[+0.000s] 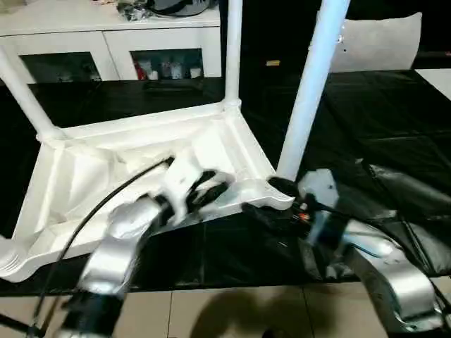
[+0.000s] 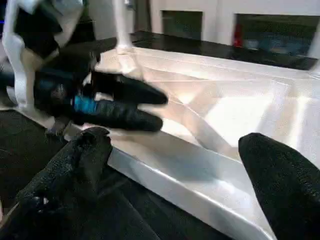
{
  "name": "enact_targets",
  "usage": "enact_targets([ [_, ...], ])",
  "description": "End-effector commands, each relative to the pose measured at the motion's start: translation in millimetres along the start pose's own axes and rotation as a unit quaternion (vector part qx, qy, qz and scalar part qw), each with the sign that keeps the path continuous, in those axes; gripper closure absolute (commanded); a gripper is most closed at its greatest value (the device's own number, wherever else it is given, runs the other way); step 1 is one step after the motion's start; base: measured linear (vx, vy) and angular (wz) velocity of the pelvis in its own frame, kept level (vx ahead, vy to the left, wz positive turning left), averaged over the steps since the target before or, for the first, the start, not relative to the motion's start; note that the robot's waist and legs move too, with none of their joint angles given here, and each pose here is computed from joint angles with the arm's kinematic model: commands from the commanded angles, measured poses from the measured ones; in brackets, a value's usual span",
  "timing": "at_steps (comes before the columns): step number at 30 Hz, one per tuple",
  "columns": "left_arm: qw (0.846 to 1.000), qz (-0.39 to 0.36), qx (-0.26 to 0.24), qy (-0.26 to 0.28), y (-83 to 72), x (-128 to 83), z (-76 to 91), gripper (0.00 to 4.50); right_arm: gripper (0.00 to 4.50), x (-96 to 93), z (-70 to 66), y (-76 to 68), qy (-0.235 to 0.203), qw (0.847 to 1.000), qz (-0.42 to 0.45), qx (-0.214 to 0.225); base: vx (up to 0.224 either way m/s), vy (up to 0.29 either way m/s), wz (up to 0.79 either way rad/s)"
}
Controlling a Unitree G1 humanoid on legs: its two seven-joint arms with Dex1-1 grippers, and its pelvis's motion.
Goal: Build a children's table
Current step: Rotate leg to tighten, then rotate table base
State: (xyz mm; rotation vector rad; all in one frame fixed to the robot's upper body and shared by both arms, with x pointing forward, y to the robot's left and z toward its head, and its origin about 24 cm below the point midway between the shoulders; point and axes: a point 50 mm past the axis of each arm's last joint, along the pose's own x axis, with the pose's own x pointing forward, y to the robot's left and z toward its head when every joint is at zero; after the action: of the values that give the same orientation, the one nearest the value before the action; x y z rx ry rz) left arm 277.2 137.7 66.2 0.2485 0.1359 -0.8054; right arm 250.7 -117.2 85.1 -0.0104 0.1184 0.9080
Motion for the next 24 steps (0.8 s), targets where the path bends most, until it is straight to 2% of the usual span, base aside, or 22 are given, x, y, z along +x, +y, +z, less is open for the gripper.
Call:
enact_targets([
  [1,1.0,0.0,0.015,0.012,2.7,-10.2,5.2,2.29,0.0,10.7,3.2,0.4,-0.007,1.0,0.001,-0.006,0.0,0.0,0.0],
  [4,1.0,0.001,0.016,0.018,3.7,-14.5,5.1,2.15,0.0,15.8,3.9,-0.1,-0.008,1.0,-0.001,-0.007,0.0,0.0,0.0],
  [5,0.999,-0.005,0.018,0.041,5.3,-24.8,2.0,2.15,0.0,33.8,5.0,-6.9,-0.001,1.0,-0.022,-0.016,0.0,0.0,0.0],
  [10,0.996,-0.016,0.031,0.085,5.7,-39.8,-6.5,2.15,0.0,61.9,3.1,-13.0,0.028,0.998,-0.039,-0.033,0.0,0.0,0.0],
  [19,0.988,-0.002,0.061,0.142,12.9,-55.3,-14.6,2.15,0.0,73.6,-5.9,-17.8,0.043,0.995,-0.091,-0.018,0.0,0.0,0.0],
  [21,0.987,-0.004,0.064,0.15,14.2,-58.1,-15.8,2.15,0.0,75.9,-6.1,-20.6,0.037,0.994,-0.106,-0.012,0.0,0.0,0.0],
  [23,0.983,-0.012,0.076,0.164,16.5,-59.4,-18.0,2.15,0.0,75.4,-6.4,-31.4,0.03,0.988,-0.151,0.001,0.0,0.0,0.0],
  [24,0.983,-0.013,0.077,0.165,16.7,-59.5,-18.1,2.15,0.0,75.2,-6.5,-32.3,0.029,0.988,-0.154,0.003,0.0,0.0,0.0],
])
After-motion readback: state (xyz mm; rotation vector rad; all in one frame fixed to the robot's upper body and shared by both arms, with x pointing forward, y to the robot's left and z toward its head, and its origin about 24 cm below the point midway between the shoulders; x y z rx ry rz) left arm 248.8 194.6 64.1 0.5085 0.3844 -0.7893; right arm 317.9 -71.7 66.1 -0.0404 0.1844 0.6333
